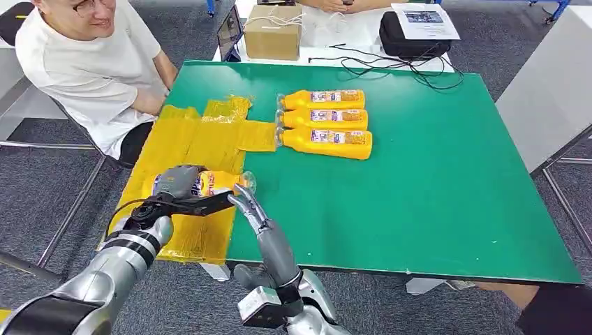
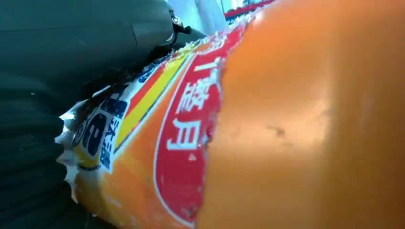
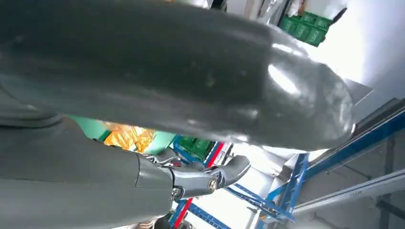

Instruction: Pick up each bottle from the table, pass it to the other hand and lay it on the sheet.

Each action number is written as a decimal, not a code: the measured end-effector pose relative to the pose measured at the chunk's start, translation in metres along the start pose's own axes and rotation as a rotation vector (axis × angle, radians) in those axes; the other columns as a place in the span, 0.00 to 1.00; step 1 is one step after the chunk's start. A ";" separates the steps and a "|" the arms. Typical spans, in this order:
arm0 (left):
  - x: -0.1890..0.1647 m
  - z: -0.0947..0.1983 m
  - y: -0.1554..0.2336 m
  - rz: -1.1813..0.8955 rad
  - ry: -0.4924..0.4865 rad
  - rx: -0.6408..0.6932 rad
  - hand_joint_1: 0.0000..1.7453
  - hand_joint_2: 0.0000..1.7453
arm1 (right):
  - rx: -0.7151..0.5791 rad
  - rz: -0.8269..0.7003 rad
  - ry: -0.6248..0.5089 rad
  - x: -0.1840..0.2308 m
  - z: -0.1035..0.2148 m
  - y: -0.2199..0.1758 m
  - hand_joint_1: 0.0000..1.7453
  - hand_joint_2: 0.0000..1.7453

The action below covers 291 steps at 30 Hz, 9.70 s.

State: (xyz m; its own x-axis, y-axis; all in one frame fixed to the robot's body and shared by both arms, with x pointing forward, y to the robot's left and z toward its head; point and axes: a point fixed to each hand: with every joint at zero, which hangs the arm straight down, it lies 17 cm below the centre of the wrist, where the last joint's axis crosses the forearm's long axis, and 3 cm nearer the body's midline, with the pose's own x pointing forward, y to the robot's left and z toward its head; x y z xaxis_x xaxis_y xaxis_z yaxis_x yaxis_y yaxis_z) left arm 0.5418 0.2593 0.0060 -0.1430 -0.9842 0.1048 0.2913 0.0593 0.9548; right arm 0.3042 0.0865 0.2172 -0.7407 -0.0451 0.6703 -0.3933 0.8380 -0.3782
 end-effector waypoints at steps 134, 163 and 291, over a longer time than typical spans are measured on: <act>0.012 0.193 0.171 1.561 -0.474 0.897 0.00 1.00 | 0.664 0.921 1.114 -0.302 0.158 -0.203 1.00 1.00; 0.053 0.139 0.092 1.762 -0.350 0.604 0.00 1.00 | 0.005 -0.035 0.654 -0.213 0.082 -0.150 1.00 1.00; -0.018 0.007 0.004 0.030 -0.092 -0.028 1.00 1.00 | -0.075 -0.073 -0.072 0.023 -0.038 -0.035 0.00 0.00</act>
State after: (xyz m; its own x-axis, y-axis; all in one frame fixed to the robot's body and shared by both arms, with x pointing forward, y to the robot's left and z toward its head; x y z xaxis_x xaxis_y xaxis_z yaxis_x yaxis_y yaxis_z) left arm 0.5389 0.2783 0.0098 -0.2197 -0.9624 0.1599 0.3229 0.0829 0.9428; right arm 0.3219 0.0772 0.2697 -0.7500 -0.1440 0.6456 -0.4074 0.8694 -0.2795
